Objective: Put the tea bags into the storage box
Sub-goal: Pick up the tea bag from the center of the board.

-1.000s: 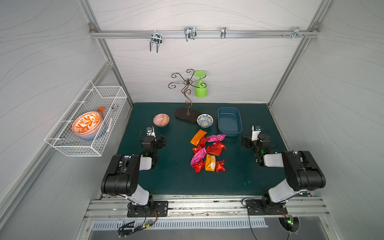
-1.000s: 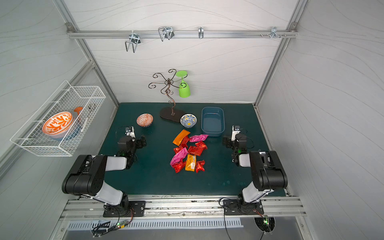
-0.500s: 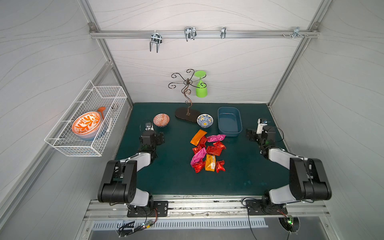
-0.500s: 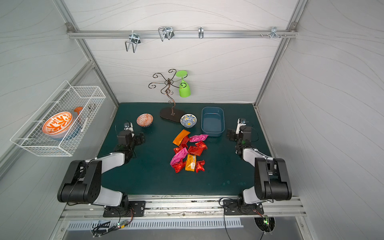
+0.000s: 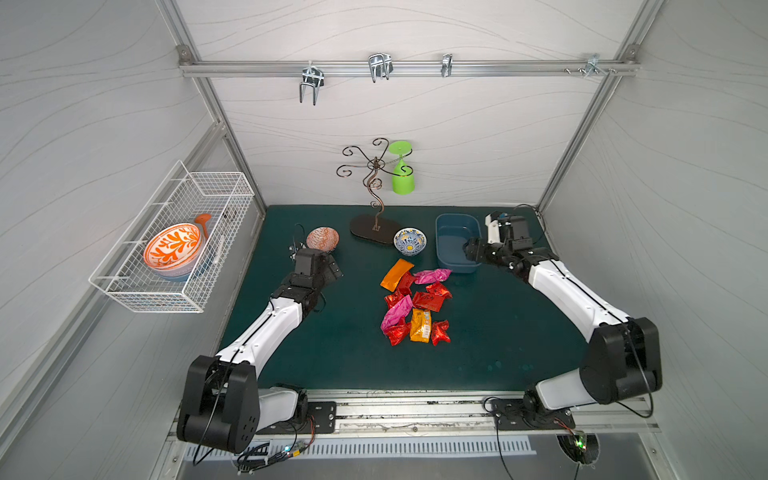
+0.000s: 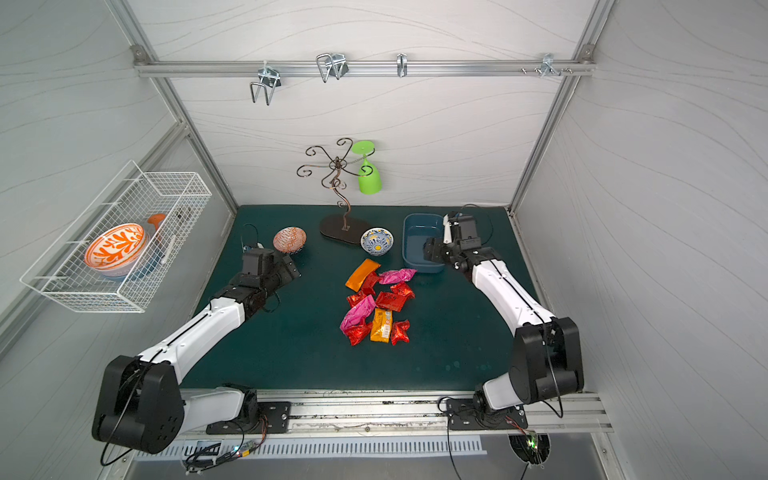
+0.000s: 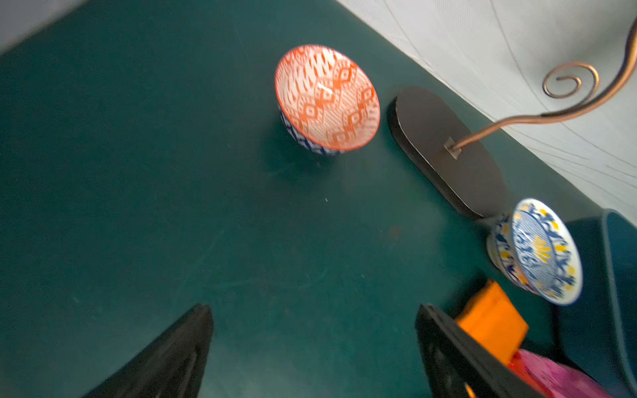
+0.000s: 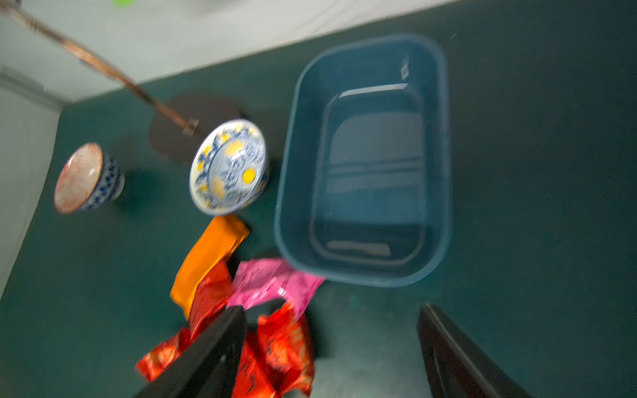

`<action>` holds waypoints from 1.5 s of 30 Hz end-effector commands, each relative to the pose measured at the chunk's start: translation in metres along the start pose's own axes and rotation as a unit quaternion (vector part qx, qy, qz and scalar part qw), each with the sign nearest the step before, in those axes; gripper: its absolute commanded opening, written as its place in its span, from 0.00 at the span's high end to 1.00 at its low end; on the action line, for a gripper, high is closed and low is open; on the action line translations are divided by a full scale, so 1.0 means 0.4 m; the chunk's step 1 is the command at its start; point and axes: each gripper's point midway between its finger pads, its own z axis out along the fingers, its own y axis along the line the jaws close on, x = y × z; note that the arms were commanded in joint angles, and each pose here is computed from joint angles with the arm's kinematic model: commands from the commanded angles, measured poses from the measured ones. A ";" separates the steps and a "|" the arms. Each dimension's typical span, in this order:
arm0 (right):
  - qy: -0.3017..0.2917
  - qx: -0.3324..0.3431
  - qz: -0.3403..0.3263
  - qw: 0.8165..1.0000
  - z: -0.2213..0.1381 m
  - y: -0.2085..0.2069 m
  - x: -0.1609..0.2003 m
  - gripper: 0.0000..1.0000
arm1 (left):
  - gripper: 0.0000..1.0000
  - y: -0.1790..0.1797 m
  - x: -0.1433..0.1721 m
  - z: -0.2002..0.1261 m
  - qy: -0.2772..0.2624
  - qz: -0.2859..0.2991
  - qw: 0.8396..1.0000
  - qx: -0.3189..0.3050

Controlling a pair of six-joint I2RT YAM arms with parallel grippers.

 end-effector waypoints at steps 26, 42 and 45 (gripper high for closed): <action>0.192 -0.110 0.293 0.930 0.094 0.113 0.373 0.59 | 0.07 -0.163 0.281 -0.062 0.177 -0.002 0.975 0.136; 0.190 -0.102 0.286 0.934 0.122 0.110 0.375 1.00 | 0.07 -0.143 0.281 -0.079 0.167 0.001 0.977 0.135; 0.193 -0.100 0.277 0.936 0.100 0.106 0.384 1.00 | 0.07 -0.143 0.283 -0.078 0.169 0.000 0.976 0.135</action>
